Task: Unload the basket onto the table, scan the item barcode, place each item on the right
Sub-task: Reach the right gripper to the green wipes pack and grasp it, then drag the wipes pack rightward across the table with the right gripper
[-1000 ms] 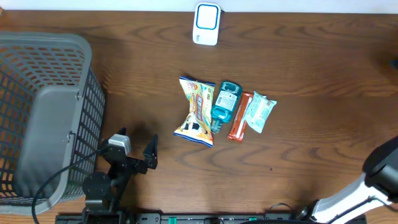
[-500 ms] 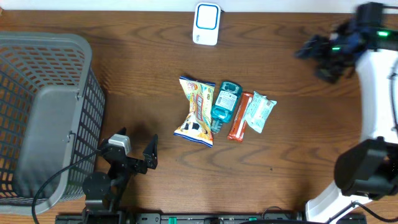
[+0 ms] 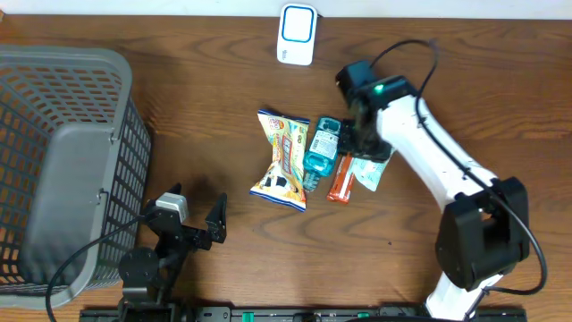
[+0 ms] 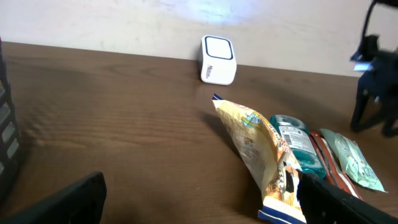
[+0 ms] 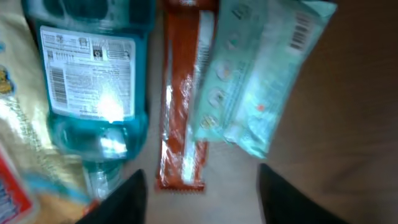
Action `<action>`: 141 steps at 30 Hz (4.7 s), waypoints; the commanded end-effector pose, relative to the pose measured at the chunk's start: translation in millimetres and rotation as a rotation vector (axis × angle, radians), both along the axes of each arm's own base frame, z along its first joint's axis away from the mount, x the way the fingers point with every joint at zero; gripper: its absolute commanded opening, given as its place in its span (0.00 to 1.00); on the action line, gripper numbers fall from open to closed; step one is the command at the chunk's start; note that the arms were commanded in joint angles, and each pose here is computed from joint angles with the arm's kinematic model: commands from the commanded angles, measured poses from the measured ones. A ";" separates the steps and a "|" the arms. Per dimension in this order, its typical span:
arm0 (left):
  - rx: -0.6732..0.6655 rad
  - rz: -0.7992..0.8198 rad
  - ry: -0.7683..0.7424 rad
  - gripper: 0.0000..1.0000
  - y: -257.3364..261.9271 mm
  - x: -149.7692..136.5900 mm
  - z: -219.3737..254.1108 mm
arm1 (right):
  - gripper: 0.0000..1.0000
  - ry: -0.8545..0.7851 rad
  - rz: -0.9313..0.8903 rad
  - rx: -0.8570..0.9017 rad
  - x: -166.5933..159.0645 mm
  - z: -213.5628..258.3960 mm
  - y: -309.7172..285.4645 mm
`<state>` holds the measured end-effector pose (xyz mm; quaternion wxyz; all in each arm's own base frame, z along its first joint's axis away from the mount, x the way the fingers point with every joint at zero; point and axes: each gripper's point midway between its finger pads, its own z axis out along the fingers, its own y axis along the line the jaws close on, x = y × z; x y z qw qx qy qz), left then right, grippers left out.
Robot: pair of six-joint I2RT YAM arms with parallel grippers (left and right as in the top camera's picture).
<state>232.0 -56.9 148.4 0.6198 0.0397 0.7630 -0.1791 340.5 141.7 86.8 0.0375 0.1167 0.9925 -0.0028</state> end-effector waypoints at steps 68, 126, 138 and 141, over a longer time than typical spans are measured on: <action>-0.005 0.002 0.042 0.98 0.4 -0.7 -13.9 | 0.17 -0.023 -0.195 -0.215 1.0 -83.7 -109.7; -0.005 0.002 0.042 0.98 0.4 -0.7 -13.9 | 0.79 -0.177 -0.734 0.128 -24.6 3.0 -81.2; -0.005 0.002 0.042 0.98 0.4 -0.7 -13.9 | 0.76 -0.207 -0.898 0.232 -41.2 -73.5 -78.4; -0.005 0.002 0.042 0.98 0.4 -0.7 -13.9 | 0.69 -0.268 -0.903 0.259 -35.9 -84.5 -80.3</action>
